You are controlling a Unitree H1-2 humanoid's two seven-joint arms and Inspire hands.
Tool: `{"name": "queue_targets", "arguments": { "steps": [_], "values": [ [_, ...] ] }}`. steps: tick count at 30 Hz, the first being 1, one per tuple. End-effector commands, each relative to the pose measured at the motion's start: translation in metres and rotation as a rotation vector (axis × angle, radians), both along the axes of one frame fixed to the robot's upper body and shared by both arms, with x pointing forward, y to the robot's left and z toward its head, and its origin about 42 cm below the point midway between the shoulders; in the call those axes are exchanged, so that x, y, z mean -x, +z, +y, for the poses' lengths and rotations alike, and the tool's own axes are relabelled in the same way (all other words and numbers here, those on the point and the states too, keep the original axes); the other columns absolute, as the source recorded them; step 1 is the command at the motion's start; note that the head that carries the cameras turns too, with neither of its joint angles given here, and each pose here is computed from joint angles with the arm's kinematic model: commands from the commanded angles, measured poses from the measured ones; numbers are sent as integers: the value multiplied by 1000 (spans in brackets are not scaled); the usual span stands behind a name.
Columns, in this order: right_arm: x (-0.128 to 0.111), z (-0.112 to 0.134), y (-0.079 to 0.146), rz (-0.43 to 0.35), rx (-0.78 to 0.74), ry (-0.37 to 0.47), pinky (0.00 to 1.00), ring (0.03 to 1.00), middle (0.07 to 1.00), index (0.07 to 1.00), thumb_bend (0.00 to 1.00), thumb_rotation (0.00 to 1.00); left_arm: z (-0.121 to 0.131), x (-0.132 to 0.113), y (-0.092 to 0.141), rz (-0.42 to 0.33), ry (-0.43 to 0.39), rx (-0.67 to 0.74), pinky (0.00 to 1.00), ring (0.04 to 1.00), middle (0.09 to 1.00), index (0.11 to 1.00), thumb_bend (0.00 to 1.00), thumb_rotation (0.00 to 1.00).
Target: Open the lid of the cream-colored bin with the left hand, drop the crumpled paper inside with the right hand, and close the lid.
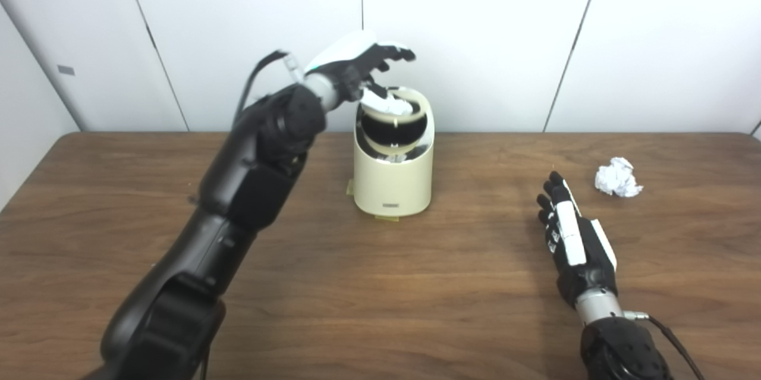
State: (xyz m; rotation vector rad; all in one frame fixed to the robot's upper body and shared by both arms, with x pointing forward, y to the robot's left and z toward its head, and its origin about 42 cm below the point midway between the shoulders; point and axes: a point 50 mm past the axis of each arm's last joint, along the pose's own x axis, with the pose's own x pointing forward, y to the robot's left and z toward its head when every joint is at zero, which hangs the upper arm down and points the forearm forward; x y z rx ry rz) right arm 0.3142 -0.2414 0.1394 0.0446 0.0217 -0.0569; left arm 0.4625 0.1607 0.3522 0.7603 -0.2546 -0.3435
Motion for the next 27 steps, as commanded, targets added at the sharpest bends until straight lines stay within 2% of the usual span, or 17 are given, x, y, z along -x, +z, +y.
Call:
{"name": "queue_targets", "arguments": {
  "steps": [1,5,6,9,14,18,20,23,26,27],
  "values": [
    [-10,-1,24,-93,7,19,1000,978,999,991,728,900,12,9,14,-95,33,123,749,833,866,885,574,333],
    [-13,-3,29,-103,-11,32,1000,986,1000,992,704,864,42,34,-25,-120,90,326,824,876,915,940,478,270],
    [-13,-4,30,-107,-12,37,1000,987,1000,994,706,858,47,42,-34,-118,114,355,827,879,914,941,474,300],
    [-15,-8,33,-122,-13,45,998,992,1000,1000,701,842,61,70,-63,-93,154,435,846,893,935,970,425,479],
    [-16,-18,36,-139,20,58,994,1000,1000,1000,687,840,75,119,-113,-51,206,543,855,922,958,992,450,668],
    [-16,-30,36,-137,58,58,988,1000,1000,1000,698,846,74,146,-137,-9,259,594,956,964,972,999,487,827],
    [-16,-35,37,-144,74,52,988,1000,1000,1000,708,848,75,151,-145,5,267,612,962,981,983,1000,504,891],
    [-17,-41,41,-152,92,24,967,983,1000,997,752,776,76,154,-154,35,278,663,979,981,982,1000,523,923],
    [-19,-46,55,-196,152,-6,923,939,992,994,726,624,79,153,-157,66,272,686,995,991,992,1000,532,938],
    [-21,-48,61,-218,216,-29,906,935,987,987,725,556,80,153,-158,76,272,694,998,993,993,1000,536,932]
  ]
}}
